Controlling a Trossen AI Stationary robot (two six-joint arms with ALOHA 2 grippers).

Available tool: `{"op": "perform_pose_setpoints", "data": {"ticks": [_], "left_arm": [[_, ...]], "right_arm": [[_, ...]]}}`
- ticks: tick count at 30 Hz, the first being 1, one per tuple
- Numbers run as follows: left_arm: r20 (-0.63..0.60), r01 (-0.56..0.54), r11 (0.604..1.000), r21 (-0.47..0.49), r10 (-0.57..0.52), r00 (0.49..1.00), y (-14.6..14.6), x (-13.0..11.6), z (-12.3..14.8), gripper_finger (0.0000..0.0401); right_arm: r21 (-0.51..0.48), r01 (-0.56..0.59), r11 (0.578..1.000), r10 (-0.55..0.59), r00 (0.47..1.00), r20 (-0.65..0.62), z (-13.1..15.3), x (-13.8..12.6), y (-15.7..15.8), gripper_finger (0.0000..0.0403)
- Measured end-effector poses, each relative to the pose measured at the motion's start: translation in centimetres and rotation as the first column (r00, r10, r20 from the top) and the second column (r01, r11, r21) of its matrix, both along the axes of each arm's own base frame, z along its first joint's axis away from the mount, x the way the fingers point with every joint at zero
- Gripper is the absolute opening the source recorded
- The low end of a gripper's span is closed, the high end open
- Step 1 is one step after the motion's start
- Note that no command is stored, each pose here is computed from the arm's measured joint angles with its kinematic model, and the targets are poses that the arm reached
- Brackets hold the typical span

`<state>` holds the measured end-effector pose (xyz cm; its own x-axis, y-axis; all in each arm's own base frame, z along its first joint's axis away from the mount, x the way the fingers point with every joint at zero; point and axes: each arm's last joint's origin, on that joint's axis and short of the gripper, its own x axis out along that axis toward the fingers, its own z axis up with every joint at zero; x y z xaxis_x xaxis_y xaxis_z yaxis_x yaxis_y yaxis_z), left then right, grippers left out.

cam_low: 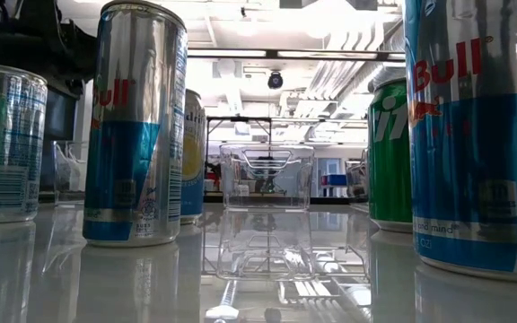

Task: Sort soda cans
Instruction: Put the bottom blue-white soda can into the right transparent bin

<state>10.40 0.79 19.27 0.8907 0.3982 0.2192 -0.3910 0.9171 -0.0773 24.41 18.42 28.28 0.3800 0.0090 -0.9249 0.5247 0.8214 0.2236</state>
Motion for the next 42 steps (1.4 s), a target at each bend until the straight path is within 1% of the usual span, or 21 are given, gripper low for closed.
{"op": "perform_pose_setpoints", "data": {"ticks": [6,12,14,23,26,30,35,42], "left_arm": [[0.001,-0.001,1.000,0.000,0.001,1.000,0.0,0.0,0.0,0.0078],[0.001,0.000,1.000,-0.001,0.000,1.000,0.0,0.0,0.0,0.0078],[0.001,0.000,1.000,-0.001,0.000,1.000,0.0,0.0,0.0,0.0078],[0.008,0.003,1.000,-0.017,-0.003,1.000,0.0,0.0,0.0,0.0078],[0.008,0.002,1.000,-0.017,-0.002,1.000,0.0,0.0,0.0,0.0078],[0.008,0.000,1.000,-0.017,0.000,1.000,0.0,0.0,0.0,0.0078],[0.008,-0.002,1.000,-0.018,0.003,1.000,0.0,0.0,0.0,0.0078],[0.007,-0.004,1.000,-0.018,0.004,1.000,0.0,0.0,0.0,0.0078]], "right_arm": [[-0.045,-0.088,0.995,0.088,0.996,-0.022,-1.3,-0.2,-0.1,0.0275],[-0.039,-0.171,0.984,0.173,0.984,0.040,-2.2,0.3,0.3,0.0275],[-0.029,-0.198,0.980,0.199,0.979,0.039,-2.4,0.4,0.4,0.0275],[-0.049,-0.202,0.978,0.203,0.979,0.023,-2.7,0.2,0.2,0.0278],[-0.055,-0.201,0.978,0.202,0.979,0.018,-2.9,0.3,0.3,0.0288],[-0.048,-0.205,0.978,0.205,0.979,-0.003,-3.5,0.7,0.4,0.0314],[-0.036,-0.269,0.962,0.268,0.963,-0.031,-4.2,1.4,0.4,0.0343],[-0.052,-0.328,0.943,0.326,0.944,-0.042,-4.3,1.7,0.0,0.0348]]}}
